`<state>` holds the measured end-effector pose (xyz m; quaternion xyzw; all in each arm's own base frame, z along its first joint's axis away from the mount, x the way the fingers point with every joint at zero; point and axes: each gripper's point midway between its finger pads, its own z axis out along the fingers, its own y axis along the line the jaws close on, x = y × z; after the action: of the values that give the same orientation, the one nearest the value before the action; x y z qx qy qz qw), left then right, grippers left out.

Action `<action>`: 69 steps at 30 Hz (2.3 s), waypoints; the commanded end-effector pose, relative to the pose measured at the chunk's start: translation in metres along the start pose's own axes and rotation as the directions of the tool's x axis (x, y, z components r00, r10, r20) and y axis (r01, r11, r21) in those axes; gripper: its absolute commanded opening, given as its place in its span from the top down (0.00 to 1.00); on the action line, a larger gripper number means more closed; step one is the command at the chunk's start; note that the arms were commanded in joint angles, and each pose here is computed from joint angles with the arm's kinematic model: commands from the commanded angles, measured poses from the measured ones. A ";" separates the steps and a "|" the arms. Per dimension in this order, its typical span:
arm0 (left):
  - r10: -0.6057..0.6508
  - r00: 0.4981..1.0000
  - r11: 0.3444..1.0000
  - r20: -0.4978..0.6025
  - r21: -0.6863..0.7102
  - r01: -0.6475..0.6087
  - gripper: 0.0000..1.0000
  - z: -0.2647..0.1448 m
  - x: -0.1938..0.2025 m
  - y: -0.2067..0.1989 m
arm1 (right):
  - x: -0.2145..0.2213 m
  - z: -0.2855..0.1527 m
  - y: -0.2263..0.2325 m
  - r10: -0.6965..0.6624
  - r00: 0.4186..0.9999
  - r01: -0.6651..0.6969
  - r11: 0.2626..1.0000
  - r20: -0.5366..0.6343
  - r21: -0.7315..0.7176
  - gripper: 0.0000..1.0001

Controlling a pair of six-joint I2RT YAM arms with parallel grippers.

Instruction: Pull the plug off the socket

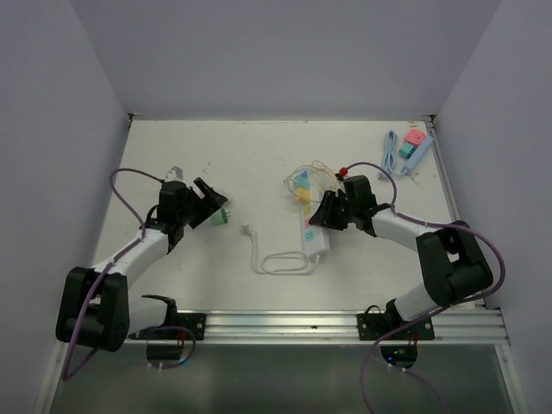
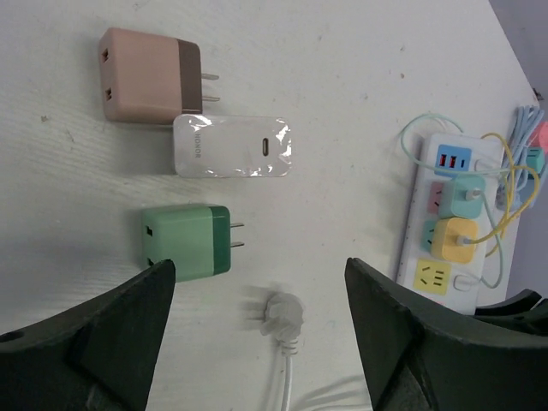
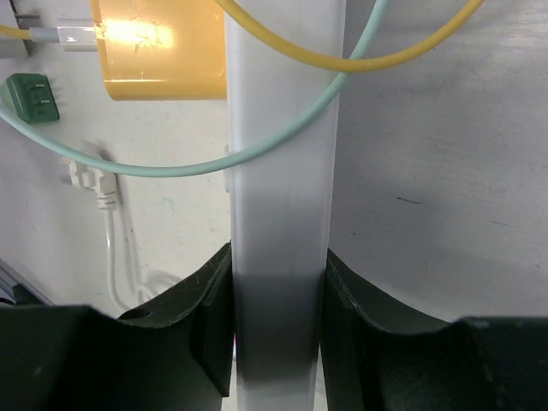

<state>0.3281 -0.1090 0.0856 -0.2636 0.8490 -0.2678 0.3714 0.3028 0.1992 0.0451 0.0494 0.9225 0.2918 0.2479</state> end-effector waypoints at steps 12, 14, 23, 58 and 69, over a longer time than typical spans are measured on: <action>0.178 0.979 0.969 -0.104 0.194 -0.155 0.26 0.029 0.066 -0.115 | 0.039 -0.008 -0.014 -0.012 0.993 0.016 0.999 -0.117 0.036 1.00; 0.209 0.971 0.957 -0.117 0.227 -0.179 0.27 0.034 0.080 -0.136 | 0.041 -0.008 -0.013 -0.012 0.993 0.016 0.999 -0.121 0.031 1.00; 0.259 0.943 0.928 -0.208 0.326 -0.183 0.28 0.056 0.129 -0.182 | 0.044 -0.010 -0.003 -0.029 0.992 0.031 0.999 -0.121 0.016 1.00; 0.264 0.936 0.933 -0.234 0.308 -0.186 0.93 0.074 0.145 -0.175 | 0.044 -0.019 0.014 0.003 0.998 -0.004 1.000 -0.069 -0.014 0.70; 0.298 0.921 0.908 -0.252 0.373 -0.192 0.98 0.051 0.154 -0.167 | 0.022 -0.006 0.025 0.012 0.999 -0.013 1.000 -0.032 -0.024 0.52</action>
<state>0.3287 -0.3365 0.0678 -0.0803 0.8781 -0.3666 0.2969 0.2560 0.2215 0.0453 0.0343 0.9269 0.3142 0.2025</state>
